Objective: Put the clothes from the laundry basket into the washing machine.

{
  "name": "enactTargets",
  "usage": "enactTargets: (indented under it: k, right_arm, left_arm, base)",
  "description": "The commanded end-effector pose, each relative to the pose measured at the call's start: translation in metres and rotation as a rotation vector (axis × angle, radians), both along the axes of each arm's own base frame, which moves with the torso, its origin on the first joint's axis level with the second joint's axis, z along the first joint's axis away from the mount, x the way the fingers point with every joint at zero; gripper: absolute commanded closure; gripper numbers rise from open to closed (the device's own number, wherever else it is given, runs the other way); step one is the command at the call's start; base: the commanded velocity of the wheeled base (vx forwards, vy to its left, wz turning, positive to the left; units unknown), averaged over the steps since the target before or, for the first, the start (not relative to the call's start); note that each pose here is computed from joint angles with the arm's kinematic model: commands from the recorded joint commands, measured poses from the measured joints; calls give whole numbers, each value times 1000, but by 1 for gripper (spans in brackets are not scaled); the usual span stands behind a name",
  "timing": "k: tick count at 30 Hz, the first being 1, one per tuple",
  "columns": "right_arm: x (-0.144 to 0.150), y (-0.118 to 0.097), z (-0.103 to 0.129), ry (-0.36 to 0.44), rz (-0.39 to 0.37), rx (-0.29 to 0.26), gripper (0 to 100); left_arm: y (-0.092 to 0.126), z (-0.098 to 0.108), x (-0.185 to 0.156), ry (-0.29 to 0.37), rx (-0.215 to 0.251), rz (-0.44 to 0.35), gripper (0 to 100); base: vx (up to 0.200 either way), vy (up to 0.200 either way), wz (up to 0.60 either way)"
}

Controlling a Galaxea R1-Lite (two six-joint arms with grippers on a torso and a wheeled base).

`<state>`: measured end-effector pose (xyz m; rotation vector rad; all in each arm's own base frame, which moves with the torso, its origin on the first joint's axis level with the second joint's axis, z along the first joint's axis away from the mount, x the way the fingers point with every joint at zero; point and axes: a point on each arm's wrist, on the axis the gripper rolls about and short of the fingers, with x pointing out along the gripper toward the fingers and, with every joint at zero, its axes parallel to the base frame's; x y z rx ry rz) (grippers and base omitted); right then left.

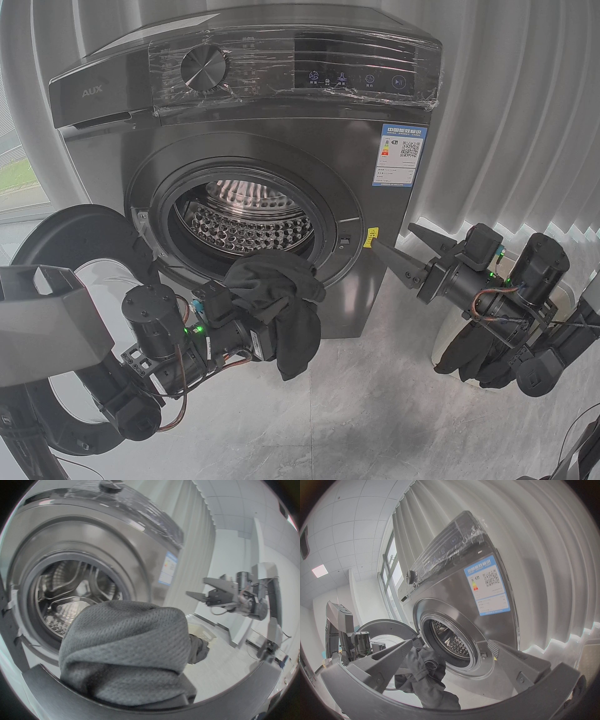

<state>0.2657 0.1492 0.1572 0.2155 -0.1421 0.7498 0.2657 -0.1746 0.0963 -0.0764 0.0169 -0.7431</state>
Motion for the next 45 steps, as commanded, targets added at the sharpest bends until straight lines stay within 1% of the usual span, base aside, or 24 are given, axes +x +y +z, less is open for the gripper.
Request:
enactTargets:
  k: [1, 4, 6, 8, 10, 13, 16, 18, 21, 23, 25, 27, 31, 36, 39, 41, 43, 45]
  right_arm:
    - [-8, -10, 16, -49, -13, 25, 0]
    - [-9, -11, 15, -49, -14, 25, 0]
    - [-9, -11, 16, -49, -14, 27, 0]
    - [-9, -11, 16, -50, -15, 28, 0]
    - [-8, -11, 16, -48, -16, 28, 0]
    - [-8, -11, 16, -46, -16, 30, 0]
    - [-8, -11, 16, -46, -16, 30, 0]
    - [-8, -10, 15, -45, -14, 30, 0]
    - [-9, -9, 14, -41, -9, 30, 0]
    - [-9, -8, 15, -42, -8, 30, 0]
    - [-9, -8, 14, -41, -5, 30, 0]
    - [-10, -7, 15, -42, -3, 31, 0]
    - [-10, -7, 14, -38, -1, 28, 0]
    - [-10, -6, 14, -38, 0, 28, 0]
    - [-10, -6, 14, -38, 0, 28, 0]
    - [-10, -6, 13, -35, 2, 27, 0]
    - [-12, -7, 11, -27, 0, 21, 0]
    - [-17, -10, 3, 8, 0, -5, 0]
  left_arm:
    - [5, -4, -1, 32, -4, 128, 100]
    - [7, -7, 3, 40, 1, 291, 100]
    - [6, -10, 9, 39, -6, 390, 100]
    - [9, -11, 13, 40, -6, 430, 100]
    - [14, -14, 15, 44, 10, 458, 100]
    - [19, -14, 15, 50, 4, 507, 100]
    - [31, -19, 17, 69, 25, 558, 100]
    - [35, -22, 18, 77, 35, 570, 100]
    - [38, -22, 19, 79, 29, 570, 100]
    - [39, -21, 21, 77, 26, 572, 100]
    - [39, -26, 27, 79, 33, 570, 100]
    - [36, -29, 31, 77, 37, 558, 100]
    - [27, -31, 36, 67, 33, 538, 100]
    - [14, -29, 36, 48, 21, 504, 100]
    - [12, -28, 36, 46, 18, 499, 100]
    - [11, -27, 39, 36, 12, 499, 100]
    - [10, -25, 41, 27, 7, 501, 100]
    - [9, -25, 44, 22, 3, 502, 100]
  base:
    - [0, 0, 0]
    - [0, 0, 0]
    - [0, 0, 0]
    - [0, 0, 0]
    - [0, 0, 0]
    - [0, 0, 0]
    - [0, 0, 0]
    - [0, 0, 0]
    - [0, 0, 0]
    - [200, 0, 0]
    - [200, 0, 0]
    - [200, 0, 0]
    - [0, 0, 0]
    - [0, 0, 0]
    - [0, 0, 0]
    - [200, 0, 0]
    - [200, 0, 0]
    - [200, 0, 0]
